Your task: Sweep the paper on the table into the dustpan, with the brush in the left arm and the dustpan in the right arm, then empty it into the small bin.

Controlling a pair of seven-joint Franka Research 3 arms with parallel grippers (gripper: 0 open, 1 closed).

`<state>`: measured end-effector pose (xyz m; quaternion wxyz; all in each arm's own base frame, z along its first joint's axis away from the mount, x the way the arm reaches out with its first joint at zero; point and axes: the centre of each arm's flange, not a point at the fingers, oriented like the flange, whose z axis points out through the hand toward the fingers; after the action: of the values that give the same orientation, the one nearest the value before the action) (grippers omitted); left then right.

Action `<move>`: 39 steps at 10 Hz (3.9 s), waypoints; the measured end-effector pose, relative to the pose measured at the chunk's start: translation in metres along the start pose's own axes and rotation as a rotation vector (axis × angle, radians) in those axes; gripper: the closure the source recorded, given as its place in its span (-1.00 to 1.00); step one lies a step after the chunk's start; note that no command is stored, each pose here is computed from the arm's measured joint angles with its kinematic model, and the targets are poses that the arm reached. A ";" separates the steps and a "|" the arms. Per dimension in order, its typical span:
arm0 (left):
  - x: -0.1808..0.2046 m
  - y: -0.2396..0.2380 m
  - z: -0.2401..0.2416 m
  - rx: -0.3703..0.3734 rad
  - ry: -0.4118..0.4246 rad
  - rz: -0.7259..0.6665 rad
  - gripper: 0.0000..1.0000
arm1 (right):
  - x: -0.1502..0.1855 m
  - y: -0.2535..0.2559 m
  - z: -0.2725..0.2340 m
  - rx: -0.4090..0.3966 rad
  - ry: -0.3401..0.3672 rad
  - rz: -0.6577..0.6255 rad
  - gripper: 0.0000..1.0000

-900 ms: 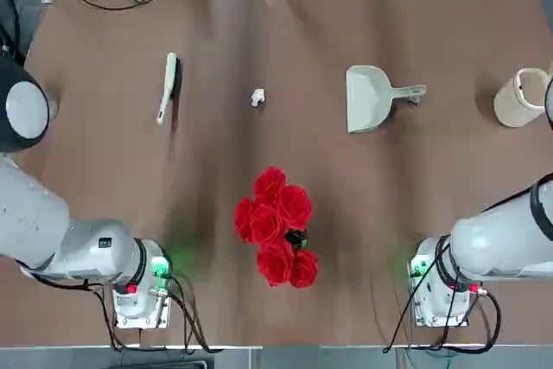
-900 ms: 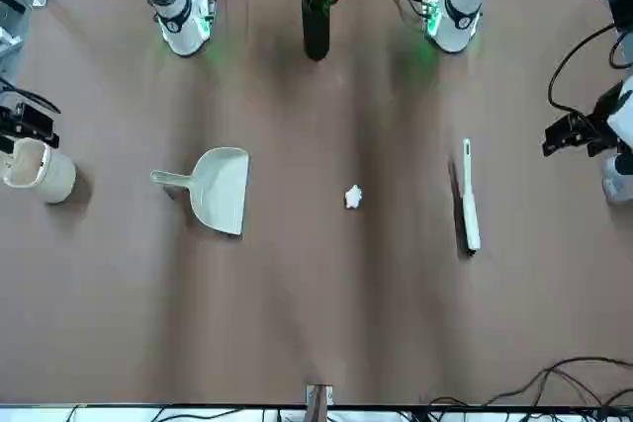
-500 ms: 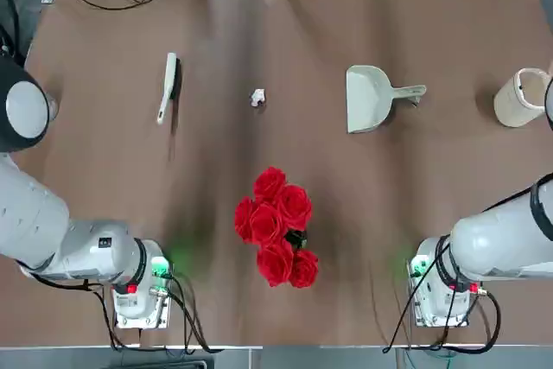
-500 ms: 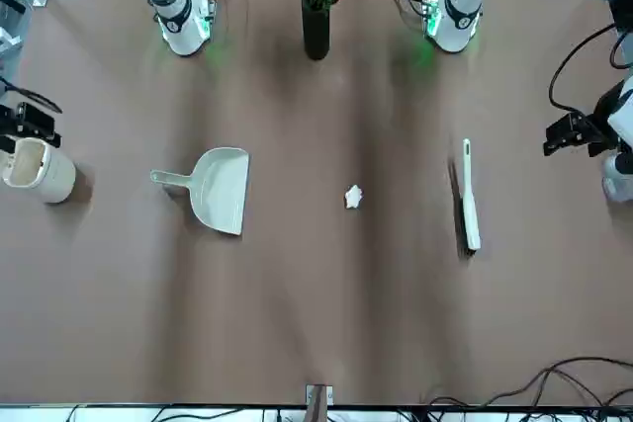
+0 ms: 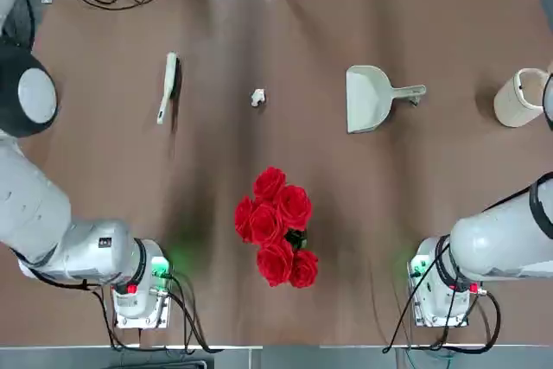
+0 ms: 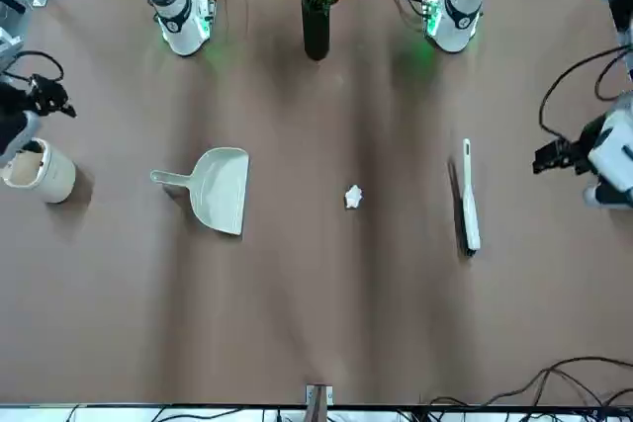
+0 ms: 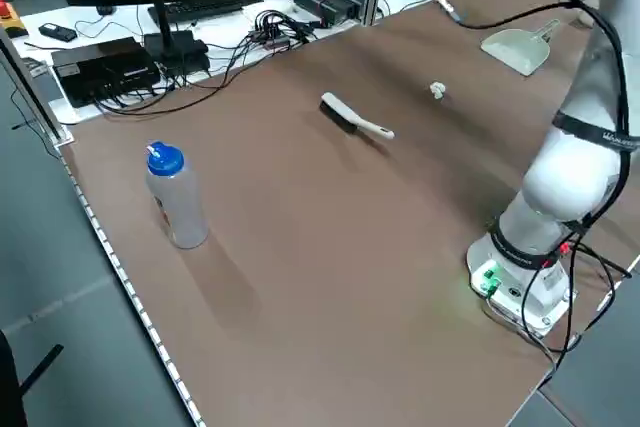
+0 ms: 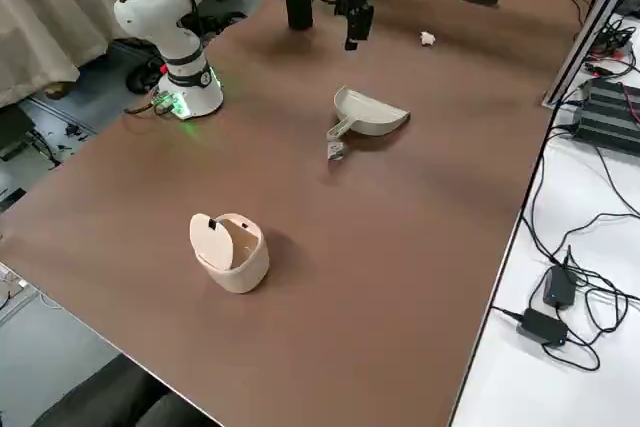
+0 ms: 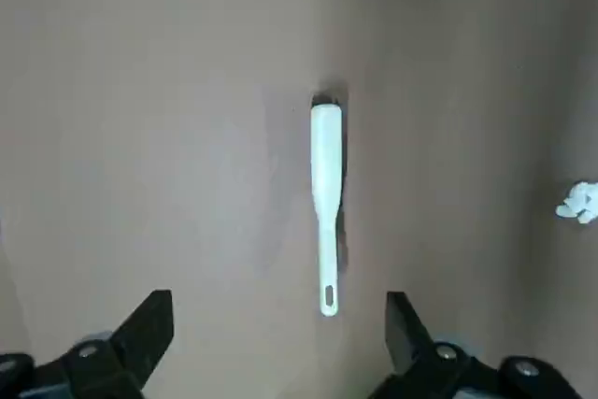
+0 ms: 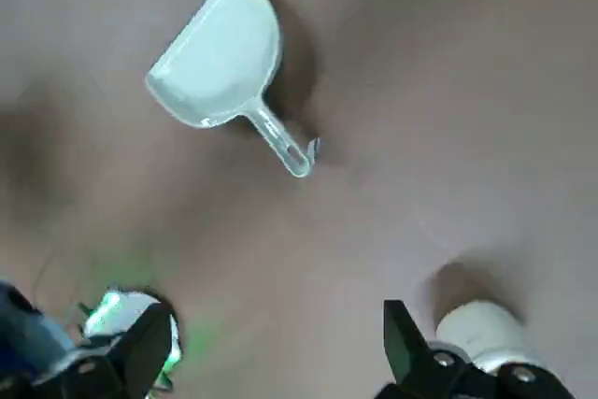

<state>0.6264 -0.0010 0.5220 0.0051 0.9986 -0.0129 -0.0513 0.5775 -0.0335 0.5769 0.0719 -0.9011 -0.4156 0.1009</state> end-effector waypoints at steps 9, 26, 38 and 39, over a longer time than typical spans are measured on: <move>-0.058 -0.010 0.167 0.016 -0.064 -0.037 -1.00 | 0.045 0.029 0.240 0.070 -0.040 -0.647 -1.00; -0.109 0.033 0.293 0.016 -0.057 -0.063 -0.86 | 0.055 0.006 0.344 -0.079 -0.010 -0.700 -0.41; -0.112 0.038 0.313 0.022 -0.096 -0.045 0.06 | 0.101 -0.039 0.347 -0.091 -0.022 -0.645 0.34; -0.112 0.038 0.313 0.022 -0.097 -0.045 0.22 | 0.111 -0.049 0.347 -0.095 -0.024 -0.637 0.34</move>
<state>0.4816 -0.0392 0.2225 -0.0077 0.9950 0.0086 -0.0994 0.5278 0.0988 0.2380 0.0526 -0.7268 -0.6818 0.0645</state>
